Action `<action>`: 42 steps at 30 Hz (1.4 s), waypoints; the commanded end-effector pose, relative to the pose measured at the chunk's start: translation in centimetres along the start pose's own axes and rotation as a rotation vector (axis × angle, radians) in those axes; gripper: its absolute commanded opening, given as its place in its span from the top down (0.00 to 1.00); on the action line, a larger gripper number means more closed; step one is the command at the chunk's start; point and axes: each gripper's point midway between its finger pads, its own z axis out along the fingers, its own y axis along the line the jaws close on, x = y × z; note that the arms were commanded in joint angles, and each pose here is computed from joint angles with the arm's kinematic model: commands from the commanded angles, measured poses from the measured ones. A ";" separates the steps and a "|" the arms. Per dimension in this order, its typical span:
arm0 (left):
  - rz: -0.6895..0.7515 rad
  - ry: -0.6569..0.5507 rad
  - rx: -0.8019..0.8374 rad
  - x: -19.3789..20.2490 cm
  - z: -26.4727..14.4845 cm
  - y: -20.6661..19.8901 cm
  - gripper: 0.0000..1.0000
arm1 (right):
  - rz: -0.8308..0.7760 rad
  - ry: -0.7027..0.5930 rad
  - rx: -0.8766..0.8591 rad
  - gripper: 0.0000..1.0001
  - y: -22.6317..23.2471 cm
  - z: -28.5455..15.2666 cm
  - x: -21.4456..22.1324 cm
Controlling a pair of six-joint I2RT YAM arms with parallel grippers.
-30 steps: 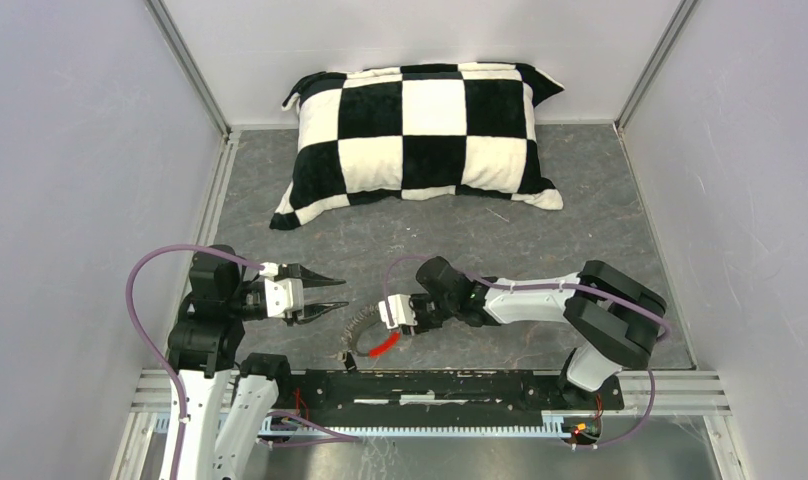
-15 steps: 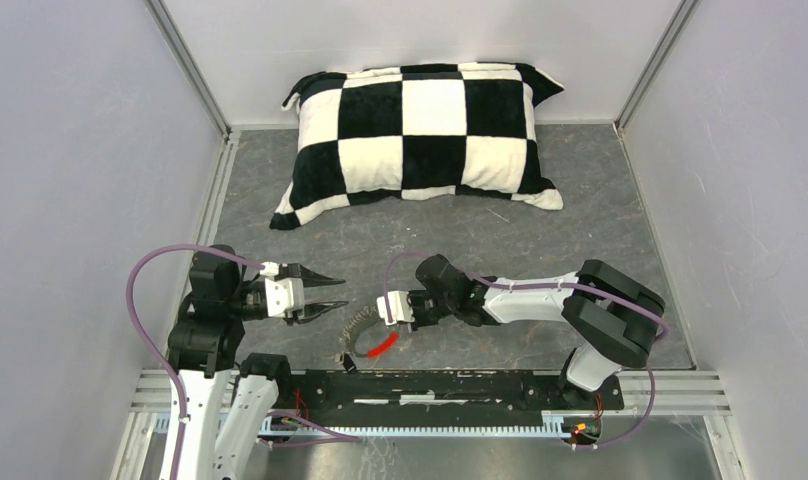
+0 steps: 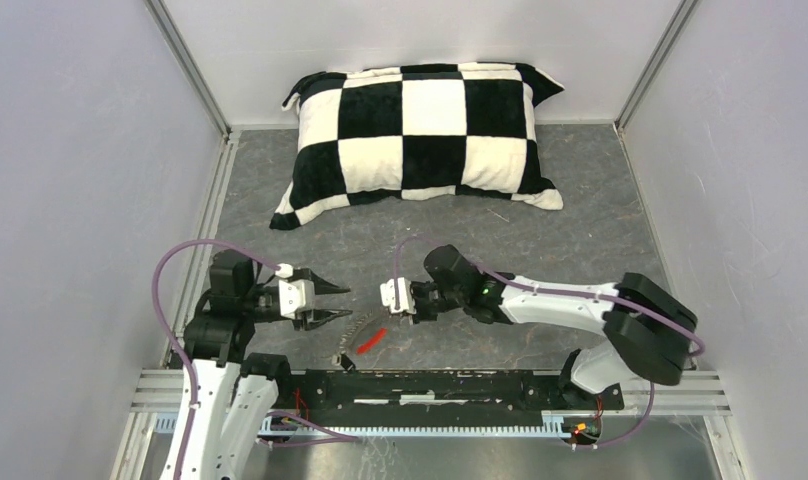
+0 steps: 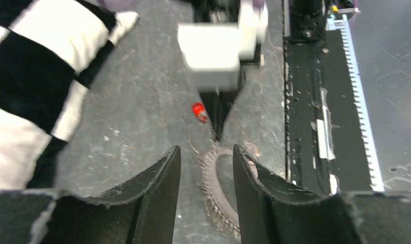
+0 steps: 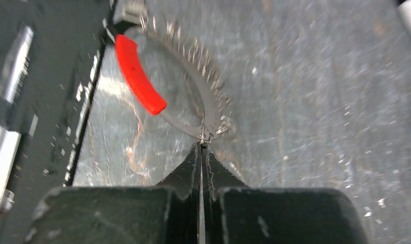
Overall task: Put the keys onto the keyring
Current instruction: Pick up the keyring from the center of the board, then adjust the keyring.
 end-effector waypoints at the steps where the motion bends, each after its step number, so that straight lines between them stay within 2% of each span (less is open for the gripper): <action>1: 0.007 -0.006 0.072 2.7 0.8 -1.3 0.50 | 0.016 -0.233 0.028 0.99 -1.4 -3.1 -8.3; 4: 0.020 0.005 0.097 3.8 1.2 -1.4 0.46 | 0.026 -0.315 0.029 0.99 -1.2 -4.7 -11.0; 9: 0.082 -0.020 0.122 2.8 1.4 -0.9 0.42 | 0.005 -0.395 0.038 0.99 -0.9 -6.7 -14.6; 17: 0.128 -0.095 0.161 0.1 1.4 -1.3 0.41 | -0.002 -0.381 0.017 0.99 -0.8 -6.8 -18.1; 20: 0.130 -0.089 0.155 0.0 1.3 -1.3 0.44 | 0.010 -0.350 0.009 0.99 -0.8 -6.4 -18.7; 26: 0.116 -0.074 0.128 -1.4 0.9 -0.8 0.55 | 0.017 -0.287 -0.007 0.99 -0.6 -5.9 -19.6; 34: 0.124 -0.052 0.103 -1.8 0.3 -1.4 0.58 | 0.034 -0.206 -0.010 0.99 -0.6 -6.0 -20.1; 37: 0.141 -0.045 0.092 -2.0 0.2 -1.2 0.60 | 0.024 -0.203 -0.015 0.99 -0.4 -6.1 -20.4; 42: 0.145 -0.046 0.088 -2.4 0.1 -1.1 0.70 | 0.022 -0.218 -0.013 0.99 -0.3 -6.2 -20.7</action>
